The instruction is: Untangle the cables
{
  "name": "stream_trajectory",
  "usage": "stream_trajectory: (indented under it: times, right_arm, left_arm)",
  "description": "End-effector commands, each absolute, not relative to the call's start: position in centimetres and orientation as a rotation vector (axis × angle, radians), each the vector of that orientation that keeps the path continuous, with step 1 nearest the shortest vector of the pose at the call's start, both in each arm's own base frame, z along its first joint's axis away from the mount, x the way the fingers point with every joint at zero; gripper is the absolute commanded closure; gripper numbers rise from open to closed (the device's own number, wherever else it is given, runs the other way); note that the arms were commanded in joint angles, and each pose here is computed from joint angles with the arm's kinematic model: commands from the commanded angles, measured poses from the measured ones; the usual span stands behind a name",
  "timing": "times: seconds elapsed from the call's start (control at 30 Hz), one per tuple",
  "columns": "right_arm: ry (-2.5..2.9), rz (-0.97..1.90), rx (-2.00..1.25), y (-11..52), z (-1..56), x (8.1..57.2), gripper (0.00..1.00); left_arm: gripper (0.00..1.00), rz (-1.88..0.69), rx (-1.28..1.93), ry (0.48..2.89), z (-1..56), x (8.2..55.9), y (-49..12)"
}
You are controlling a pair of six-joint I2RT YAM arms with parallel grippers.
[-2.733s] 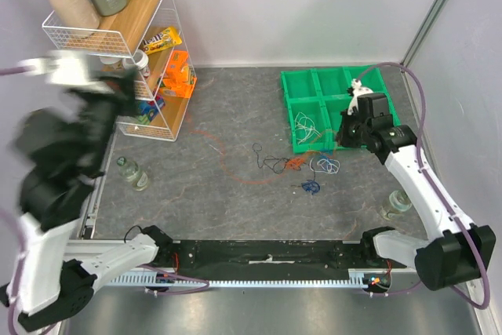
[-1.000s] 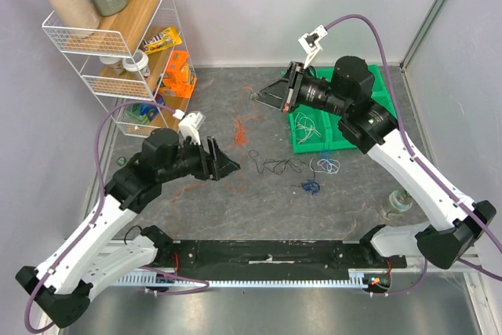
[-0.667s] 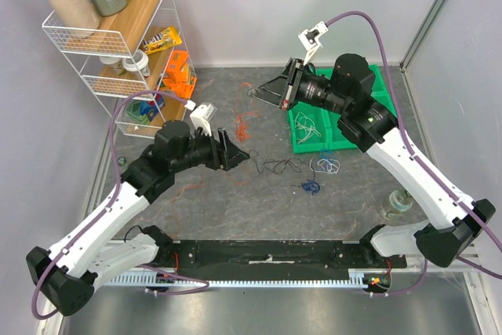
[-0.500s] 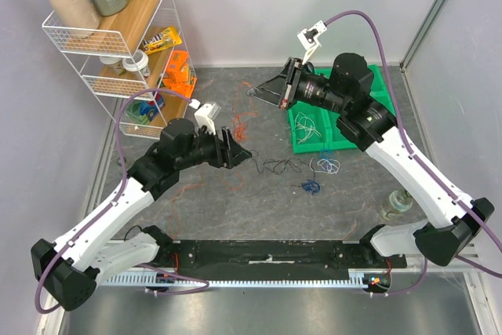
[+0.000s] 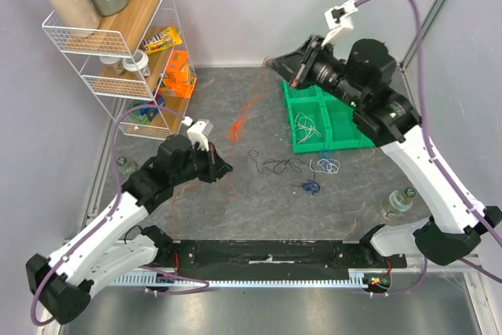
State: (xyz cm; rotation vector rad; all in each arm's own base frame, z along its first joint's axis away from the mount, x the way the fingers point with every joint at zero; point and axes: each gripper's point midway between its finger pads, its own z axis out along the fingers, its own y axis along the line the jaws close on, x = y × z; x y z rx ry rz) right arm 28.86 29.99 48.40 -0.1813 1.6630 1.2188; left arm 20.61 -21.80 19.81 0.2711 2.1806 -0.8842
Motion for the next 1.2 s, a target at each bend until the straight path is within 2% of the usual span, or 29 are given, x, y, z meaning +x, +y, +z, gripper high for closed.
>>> stream_trajectory:
  times: [0.0,0.23,0.37,0.43,0.63,0.9,1.1,1.13,1.17]
  right_arm:
    - [1.564,0.843,0.015,23.3,52.7,31.9,1.0]
    - [1.46,0.666,0.091,18.3,57.1,33.9,1.0]
    - [1.463,0.721,-0.022,20.3,57.3,33.8,1.0]
    - [1.528,0.826,-0.123,23.1,55.1,33.3,1.0]
    - [1.815,0.98,-0.319,28.8,41.8,30.5,1.0]
    - [2.146,0.94,-0.514,30.3,26.2,23.9,1.0]
    - [2.3,0.873,-0.612,29.3,19.6,20.7,1.0]
    - [2.317,0.859,-0.631,29.1,19.2,20.5,0.93]
    - [2.322,0.839,-0.654,29.0,19.2,20.6,0.78]
  left_arm:
    - [0.98,-0.782,0.147,2.191,19.0,19.4,-18.7]
    - [0.98,-0.662,0.009,2.206,17.9,18.2,-15.1]
    - [0.98,-0.656,0.0,2.167,19.5,18.4,-14.8]
    - [0.98,-0.65,0.0,2.13,21.4,18.7,-14.6]
    - [0.98,-0.55,-0.034,2.007,28.4,20.5,-13.0]
    - [0.98,-0.508,-0.077,1.764,40.5,22.2,-11.4]
    - [0.98,-0.565,-0.081,1.611,47.7,22.4,-11.5]
    - [0.98,-0.574,-0.077,1.6,48.3,22.5,-11.7]
    - [0.98,-0.582,-0.078,1.582,49.2,22.4,-11.7]
